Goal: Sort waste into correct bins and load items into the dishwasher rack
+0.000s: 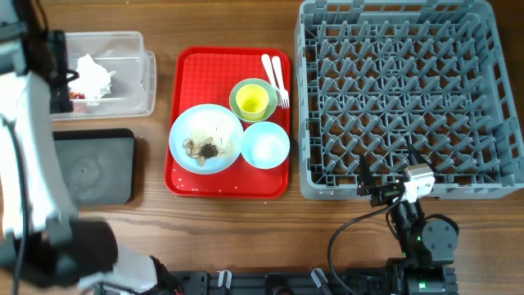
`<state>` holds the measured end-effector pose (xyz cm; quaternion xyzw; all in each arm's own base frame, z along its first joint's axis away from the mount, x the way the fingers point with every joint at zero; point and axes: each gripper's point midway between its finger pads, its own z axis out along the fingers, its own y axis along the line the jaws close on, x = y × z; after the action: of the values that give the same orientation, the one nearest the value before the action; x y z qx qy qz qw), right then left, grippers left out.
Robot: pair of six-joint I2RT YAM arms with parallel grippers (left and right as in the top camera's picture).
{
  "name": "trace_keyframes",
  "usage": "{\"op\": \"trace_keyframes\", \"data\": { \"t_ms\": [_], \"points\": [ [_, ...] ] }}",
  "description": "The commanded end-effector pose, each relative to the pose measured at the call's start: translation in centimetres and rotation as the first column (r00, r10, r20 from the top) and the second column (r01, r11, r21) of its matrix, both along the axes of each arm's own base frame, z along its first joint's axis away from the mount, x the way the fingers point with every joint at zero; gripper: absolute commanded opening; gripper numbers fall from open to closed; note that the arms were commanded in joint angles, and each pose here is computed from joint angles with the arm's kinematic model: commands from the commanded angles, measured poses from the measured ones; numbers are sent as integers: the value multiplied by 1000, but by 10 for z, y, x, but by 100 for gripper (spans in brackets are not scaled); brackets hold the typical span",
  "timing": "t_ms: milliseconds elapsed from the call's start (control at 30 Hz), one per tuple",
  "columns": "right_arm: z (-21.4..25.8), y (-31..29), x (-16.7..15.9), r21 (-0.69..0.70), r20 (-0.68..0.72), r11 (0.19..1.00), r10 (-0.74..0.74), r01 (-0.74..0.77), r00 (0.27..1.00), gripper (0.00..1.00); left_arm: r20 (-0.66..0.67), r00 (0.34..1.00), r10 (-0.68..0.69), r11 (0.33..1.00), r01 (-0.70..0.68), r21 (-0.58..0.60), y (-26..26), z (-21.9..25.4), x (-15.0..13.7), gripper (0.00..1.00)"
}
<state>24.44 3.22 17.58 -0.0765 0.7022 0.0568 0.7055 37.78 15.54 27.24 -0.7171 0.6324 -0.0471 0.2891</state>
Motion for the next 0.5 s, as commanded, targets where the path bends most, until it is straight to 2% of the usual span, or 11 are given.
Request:
{"op": "trace_keyframes", "data": {
  "t_ms": [0,100,167,267,467],
  "points": [
    [1,-3,0,4,5,1000,-13,13,1000,100,19,1000,-5,1000,5,2,-10,26,-31,100],
    [1,-3,0,4,5,1000,-13,13,1000,100,-56,998,0,1000,-1,-15,-16,23,-58,95],
    [1,-3,0,4,5,1000,-13,13,1000,100,-120,993,12,1000,-15,-19,-18,18,-75,100],
    [1,-3,0,4,5,1000,-13,13,1000,100,-165,986,38,999,-37,8,-13,15,-84,100],
    [1,-3,0,4,5,1000,-13,13,1000,100,-171,973,153,988,-148,37,8,15,-96,100]
  ]
}}
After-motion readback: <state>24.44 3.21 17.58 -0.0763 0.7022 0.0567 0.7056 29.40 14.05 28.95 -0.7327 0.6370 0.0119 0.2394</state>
